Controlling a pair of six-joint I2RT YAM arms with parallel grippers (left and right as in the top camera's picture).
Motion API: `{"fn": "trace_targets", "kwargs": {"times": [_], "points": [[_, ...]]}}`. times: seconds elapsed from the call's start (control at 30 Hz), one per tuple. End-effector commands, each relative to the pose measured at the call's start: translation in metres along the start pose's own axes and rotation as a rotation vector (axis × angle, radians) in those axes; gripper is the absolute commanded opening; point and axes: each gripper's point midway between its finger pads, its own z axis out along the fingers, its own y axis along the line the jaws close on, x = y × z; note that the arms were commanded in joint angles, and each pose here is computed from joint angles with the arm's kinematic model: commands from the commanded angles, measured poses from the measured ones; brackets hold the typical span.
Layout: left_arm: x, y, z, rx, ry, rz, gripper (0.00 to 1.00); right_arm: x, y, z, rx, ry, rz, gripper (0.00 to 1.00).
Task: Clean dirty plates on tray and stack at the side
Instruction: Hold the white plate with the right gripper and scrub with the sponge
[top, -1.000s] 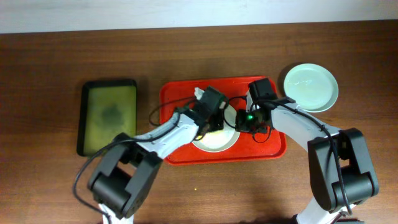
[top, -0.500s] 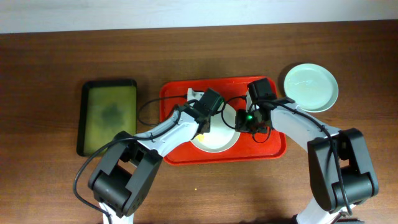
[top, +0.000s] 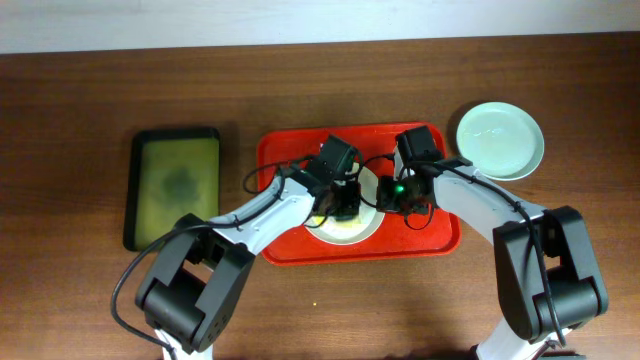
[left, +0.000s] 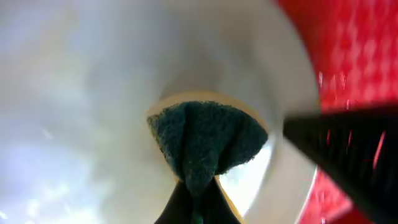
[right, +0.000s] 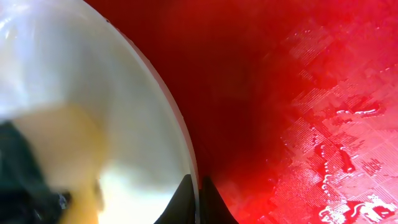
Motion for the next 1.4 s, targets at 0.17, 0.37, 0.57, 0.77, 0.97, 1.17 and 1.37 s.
{"fn": "trace_targets", "kwargs": {"times": [0.17,0.37,0.57,0.77,0.97,1.17,1.37], "points": [[0.0,0.085,-0.032,-0.492,-0.06,0.077,0.0,-0.001,-0.01,-0.003,0.061,-0.012,-0.009,0.04],[-0.021,0.109,-0.058,-0.692,-0.163,0.096,0.0,-0.001,-0.01,-0.003,0.061,-0.012,-0.009,0.04],[-0.036,0.042,-0.04,-0.332,-0.143,0.069,0.0,-0.001,-0.01,-0.003,0.061,-0.013,-0.009,0.04],[-0.024,-0.014,-0.021,-0.011,-0.083,0.086,0.0,-0.001,-0.01,-0.003,0.061,-0.013,-0.009,0.04],[-0.011,0.02,0.0,-0.147,-0.058,0.074,0.0,-0.001,-0.01,-0.003,0.06,-0.012,-0.009,0.04],[-0.004,0.101,0.007,-0.554,-0.087,0.091,0.0,-0.001,-0.01,-0.003,0.061,-0.013,-0.009,0.04],[-0.021,0.139,-0.03,-0.855,-0.19,0.13,0.0,-0.001,-0.01,-0.003,0.061,-0.013,-0.009,0.04]]}}
